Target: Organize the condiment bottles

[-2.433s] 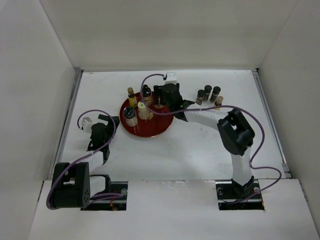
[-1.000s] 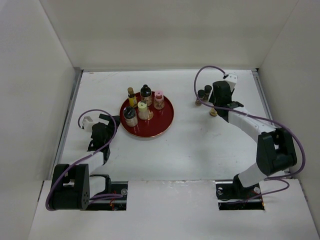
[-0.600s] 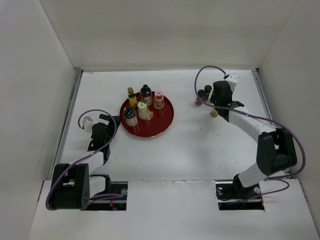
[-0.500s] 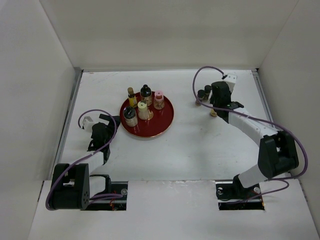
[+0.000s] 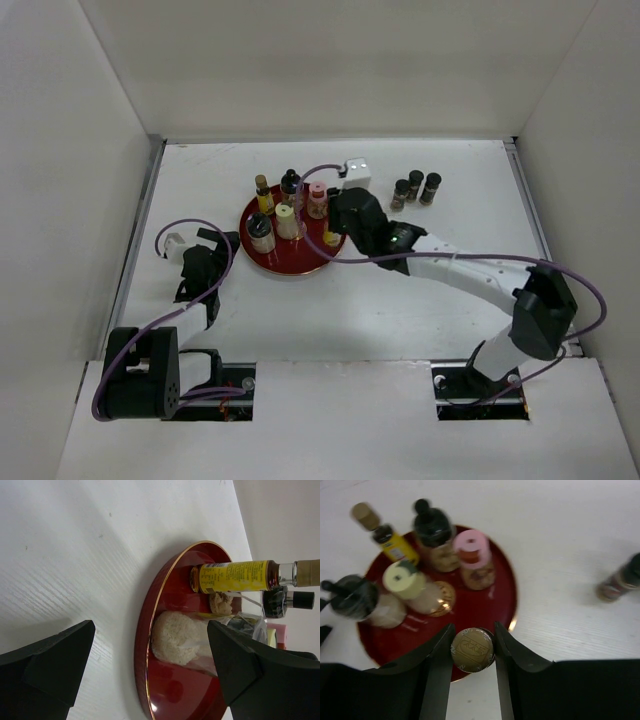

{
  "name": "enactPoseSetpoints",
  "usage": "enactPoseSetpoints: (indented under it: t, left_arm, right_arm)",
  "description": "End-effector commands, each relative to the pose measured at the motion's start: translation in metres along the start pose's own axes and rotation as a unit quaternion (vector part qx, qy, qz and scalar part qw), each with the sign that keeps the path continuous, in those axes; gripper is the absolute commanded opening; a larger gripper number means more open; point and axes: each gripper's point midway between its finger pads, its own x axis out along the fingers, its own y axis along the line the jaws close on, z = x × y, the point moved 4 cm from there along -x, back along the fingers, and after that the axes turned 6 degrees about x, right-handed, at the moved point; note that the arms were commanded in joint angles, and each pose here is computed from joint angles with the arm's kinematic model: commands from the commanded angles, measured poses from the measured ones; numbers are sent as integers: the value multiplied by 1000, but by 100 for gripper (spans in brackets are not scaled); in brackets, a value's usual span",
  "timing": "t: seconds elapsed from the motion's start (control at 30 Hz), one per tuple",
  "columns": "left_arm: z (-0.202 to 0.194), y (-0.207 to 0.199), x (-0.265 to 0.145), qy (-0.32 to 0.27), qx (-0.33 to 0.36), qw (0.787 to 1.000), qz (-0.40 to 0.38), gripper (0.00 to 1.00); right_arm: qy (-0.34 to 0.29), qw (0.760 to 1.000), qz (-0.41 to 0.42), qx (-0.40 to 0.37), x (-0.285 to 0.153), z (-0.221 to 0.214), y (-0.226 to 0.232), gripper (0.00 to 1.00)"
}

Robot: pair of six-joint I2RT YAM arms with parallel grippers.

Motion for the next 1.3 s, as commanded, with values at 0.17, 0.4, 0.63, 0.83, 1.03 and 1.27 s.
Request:
enactPoseSetpoints:
  t: [0.17,0.4,0.63,0.83,1.03,1.27]
  left_arm:
    - [13,-15,-1,-25,-2,999,-30,100]
    - [12,-14,-1,-22,-3,999,-31,100]
    - [13,-15,-1,-23,-3,999,-32,100]
    - [10,-13,1,-17,-4,999,-29,100]
    - [12,-14,0,-20,-5,999,-30,100]
    - [14,-14,-1,-24,-4,999,-31,100]
  right_arm:
    - [-39,994,105,9,4,10,101,24]
    - [-27,993,114,-14,21,-24,131,25]
    - [-22,993,113,-26,27,-47,137,30]
    - [-26,992,117,-42,23,-57,132,61]
    - [-42,990,130,-35,7,-36,128,75]
    - [-96,987,128,3,-25,18,88,78]
